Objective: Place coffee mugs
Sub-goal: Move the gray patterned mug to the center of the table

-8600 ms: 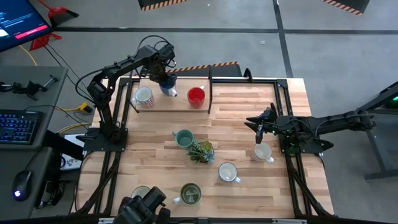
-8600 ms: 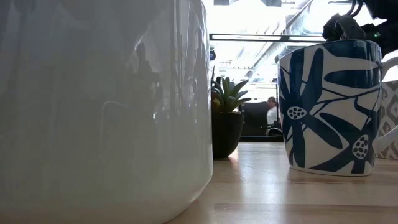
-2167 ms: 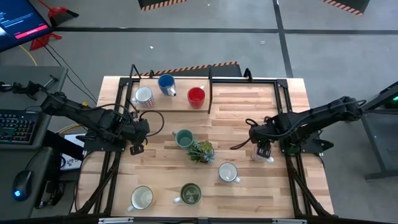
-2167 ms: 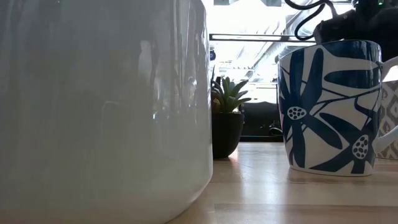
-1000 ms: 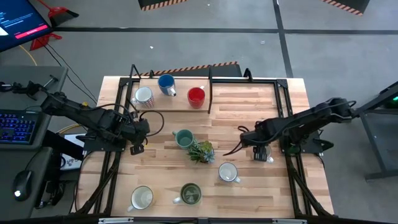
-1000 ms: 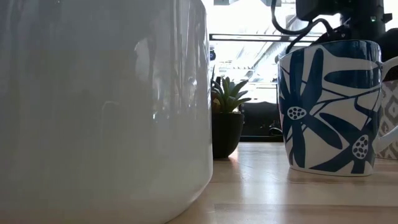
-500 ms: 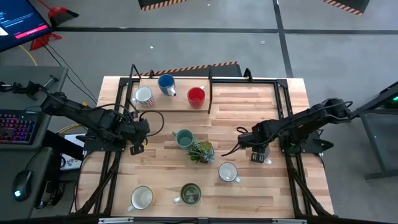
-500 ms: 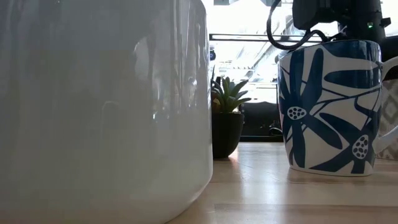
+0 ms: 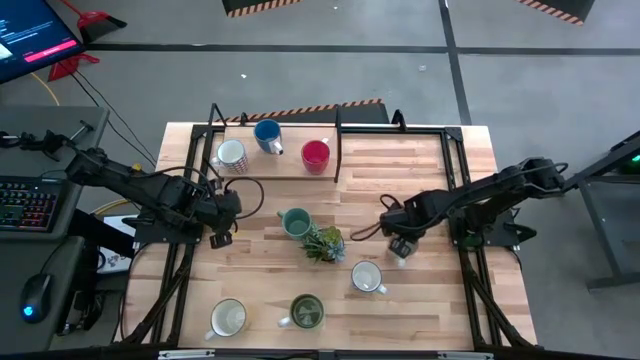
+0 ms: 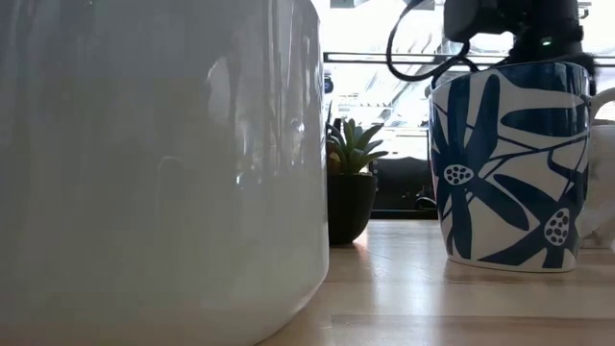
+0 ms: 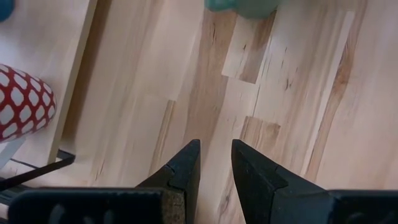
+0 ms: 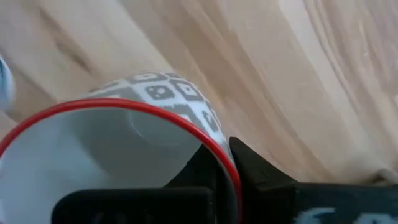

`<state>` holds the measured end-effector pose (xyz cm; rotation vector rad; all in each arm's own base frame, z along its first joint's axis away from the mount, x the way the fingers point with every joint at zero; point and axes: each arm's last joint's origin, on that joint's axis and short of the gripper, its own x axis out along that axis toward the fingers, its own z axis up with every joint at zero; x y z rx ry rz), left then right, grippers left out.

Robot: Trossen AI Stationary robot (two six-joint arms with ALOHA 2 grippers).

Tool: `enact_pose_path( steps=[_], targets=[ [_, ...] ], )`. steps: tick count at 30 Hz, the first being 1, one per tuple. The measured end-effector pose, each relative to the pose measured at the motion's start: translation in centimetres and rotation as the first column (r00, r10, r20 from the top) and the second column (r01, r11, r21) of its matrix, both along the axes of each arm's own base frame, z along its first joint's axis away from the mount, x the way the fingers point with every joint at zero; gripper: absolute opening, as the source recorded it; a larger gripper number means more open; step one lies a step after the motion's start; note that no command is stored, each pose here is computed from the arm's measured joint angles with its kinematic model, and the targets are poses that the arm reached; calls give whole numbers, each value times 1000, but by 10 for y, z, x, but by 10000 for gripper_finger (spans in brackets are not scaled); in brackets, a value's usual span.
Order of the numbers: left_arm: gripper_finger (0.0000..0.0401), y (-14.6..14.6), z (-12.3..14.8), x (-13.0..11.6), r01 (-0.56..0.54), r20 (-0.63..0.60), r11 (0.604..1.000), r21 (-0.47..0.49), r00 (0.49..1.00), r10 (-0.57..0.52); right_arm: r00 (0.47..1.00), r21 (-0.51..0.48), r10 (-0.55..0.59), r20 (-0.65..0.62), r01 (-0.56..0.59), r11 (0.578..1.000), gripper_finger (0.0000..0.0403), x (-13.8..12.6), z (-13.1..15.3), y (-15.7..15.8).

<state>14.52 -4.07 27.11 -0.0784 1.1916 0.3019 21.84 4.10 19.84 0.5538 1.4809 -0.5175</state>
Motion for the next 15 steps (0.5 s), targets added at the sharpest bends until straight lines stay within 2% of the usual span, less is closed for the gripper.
enact_pose_path(
  steps=[3, 7, 15],
  targets=[
    [81, 0, 1, 2, -4, 21, 1000, 4, 1000, 3, 988, 15, -141, 62, 140, 990, 1, 7, 0, -5],
    [81, -1, 1, 4, -4, 50, 1000, -5, 999, 4, 941, 37, -308, 142, 306, 951, 1, 17, 1, -15],
    [81, -1, 2, 5, -4, 62, 1000, -9, 998, 4, 845, 100, -485, 226, 475, 874, 0, 29, 3, -40]
  ],
)
